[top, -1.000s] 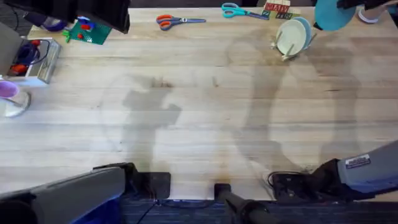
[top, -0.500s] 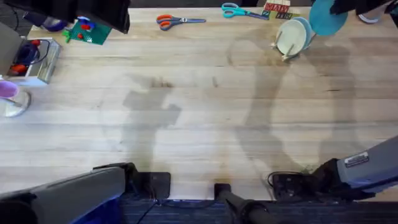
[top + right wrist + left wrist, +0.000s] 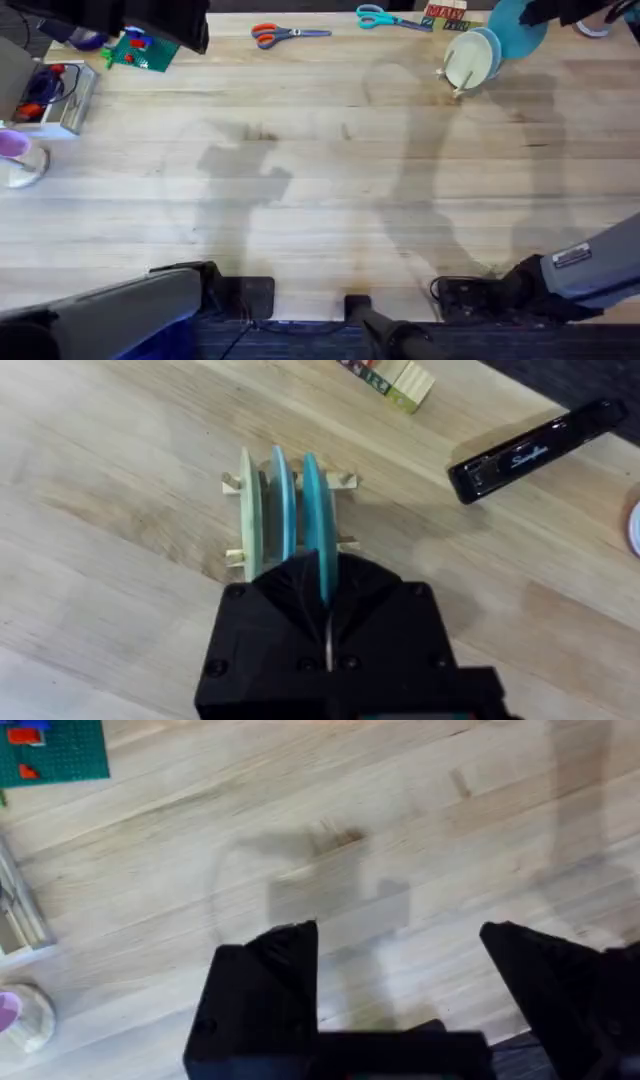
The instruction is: Pick up the plates from the table one by one and place each into a slot on the dish rack.
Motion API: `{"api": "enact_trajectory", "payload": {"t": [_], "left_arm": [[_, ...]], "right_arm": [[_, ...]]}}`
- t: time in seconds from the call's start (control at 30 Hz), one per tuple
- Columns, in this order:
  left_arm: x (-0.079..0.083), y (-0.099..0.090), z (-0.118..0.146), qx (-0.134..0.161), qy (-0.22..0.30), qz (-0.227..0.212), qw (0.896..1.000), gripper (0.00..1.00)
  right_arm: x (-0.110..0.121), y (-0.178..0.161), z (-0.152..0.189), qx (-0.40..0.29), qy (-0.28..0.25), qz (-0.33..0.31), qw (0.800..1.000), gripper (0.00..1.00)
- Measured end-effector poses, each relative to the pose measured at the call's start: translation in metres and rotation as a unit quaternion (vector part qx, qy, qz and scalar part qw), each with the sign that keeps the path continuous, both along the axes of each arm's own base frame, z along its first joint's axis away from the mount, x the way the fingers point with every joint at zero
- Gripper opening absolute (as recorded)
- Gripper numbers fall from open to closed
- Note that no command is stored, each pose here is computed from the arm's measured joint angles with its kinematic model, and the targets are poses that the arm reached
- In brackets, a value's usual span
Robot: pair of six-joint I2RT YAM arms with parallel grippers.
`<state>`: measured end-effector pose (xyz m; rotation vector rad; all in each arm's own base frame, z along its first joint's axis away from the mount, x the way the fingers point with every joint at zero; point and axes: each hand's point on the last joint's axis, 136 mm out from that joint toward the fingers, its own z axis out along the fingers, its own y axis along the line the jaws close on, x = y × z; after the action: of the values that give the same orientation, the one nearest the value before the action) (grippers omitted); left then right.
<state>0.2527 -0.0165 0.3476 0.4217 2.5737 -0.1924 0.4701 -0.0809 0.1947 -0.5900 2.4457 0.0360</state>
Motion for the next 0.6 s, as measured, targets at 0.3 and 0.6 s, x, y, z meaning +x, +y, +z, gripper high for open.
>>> {"api": "enact_trajectory", "payload": {"t": [0.3,0.6], "left_arm": [[0.0,0.0,0.0,0.0,0.0,0.0,1.0,0.993],[0.0,0.0,0.0,0.0,0.0,0.0,1.0,0.993]], "right_arm": [[0.0024,-0.0007,-0.0065,0.001,0.005,0.0,1.0,0.031],[0.0031,-0.0009,-0.011,0.003,0.009,0.0,1.0,0.031]]}}
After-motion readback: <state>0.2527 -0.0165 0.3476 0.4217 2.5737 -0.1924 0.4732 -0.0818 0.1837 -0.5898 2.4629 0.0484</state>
